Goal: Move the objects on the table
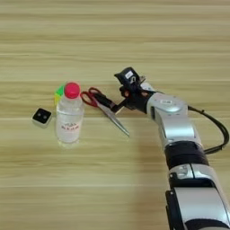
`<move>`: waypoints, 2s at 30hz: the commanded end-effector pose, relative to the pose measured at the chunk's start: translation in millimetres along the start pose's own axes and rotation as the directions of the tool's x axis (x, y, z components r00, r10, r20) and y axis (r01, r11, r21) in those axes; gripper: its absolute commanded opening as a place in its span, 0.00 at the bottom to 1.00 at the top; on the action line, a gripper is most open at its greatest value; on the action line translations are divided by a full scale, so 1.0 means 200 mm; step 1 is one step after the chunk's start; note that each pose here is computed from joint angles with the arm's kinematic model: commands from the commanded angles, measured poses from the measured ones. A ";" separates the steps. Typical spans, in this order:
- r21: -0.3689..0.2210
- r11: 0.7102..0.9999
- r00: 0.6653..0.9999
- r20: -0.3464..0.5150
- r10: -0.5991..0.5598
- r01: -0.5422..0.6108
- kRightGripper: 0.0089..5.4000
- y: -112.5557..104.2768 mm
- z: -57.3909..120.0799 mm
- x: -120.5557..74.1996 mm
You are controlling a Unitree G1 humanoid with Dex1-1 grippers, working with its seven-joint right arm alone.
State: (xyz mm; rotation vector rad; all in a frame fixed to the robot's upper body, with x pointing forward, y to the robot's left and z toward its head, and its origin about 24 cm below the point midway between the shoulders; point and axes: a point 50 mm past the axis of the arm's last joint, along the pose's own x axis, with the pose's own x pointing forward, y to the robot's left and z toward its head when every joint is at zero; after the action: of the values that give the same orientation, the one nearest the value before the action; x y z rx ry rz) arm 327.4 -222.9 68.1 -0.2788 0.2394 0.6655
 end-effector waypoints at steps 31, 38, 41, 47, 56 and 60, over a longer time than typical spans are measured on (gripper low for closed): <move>-0.018 0.999 0.990 -0.139 0.027 -0.029 0.99 0.08 0.01 0.07; 0.012 1.000 0.986 -0.166 0.015 -0.013 0.99 0.10 -0.01 0.11; 0.034 0.999 0.984 -0.179 0.001 0.005 0.99 0.10 -0.03 0.12; 0.091 0.995 0.980 -0.199 -0.020 0.039 0.99 0.09 -0.04 0.14; 0.116 0.991 0.975 -0.217 -0.041 0.067 0.78 0.07 -0.06 0.15; 0.133 0.989 0.974 -0.223 -0.036 0.067 0.67 0.07 -0.07 0.15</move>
State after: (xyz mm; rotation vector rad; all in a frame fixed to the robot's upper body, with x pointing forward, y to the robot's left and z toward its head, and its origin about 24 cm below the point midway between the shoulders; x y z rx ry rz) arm 330.2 -193.1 29.7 -0.1828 0.5121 0.6079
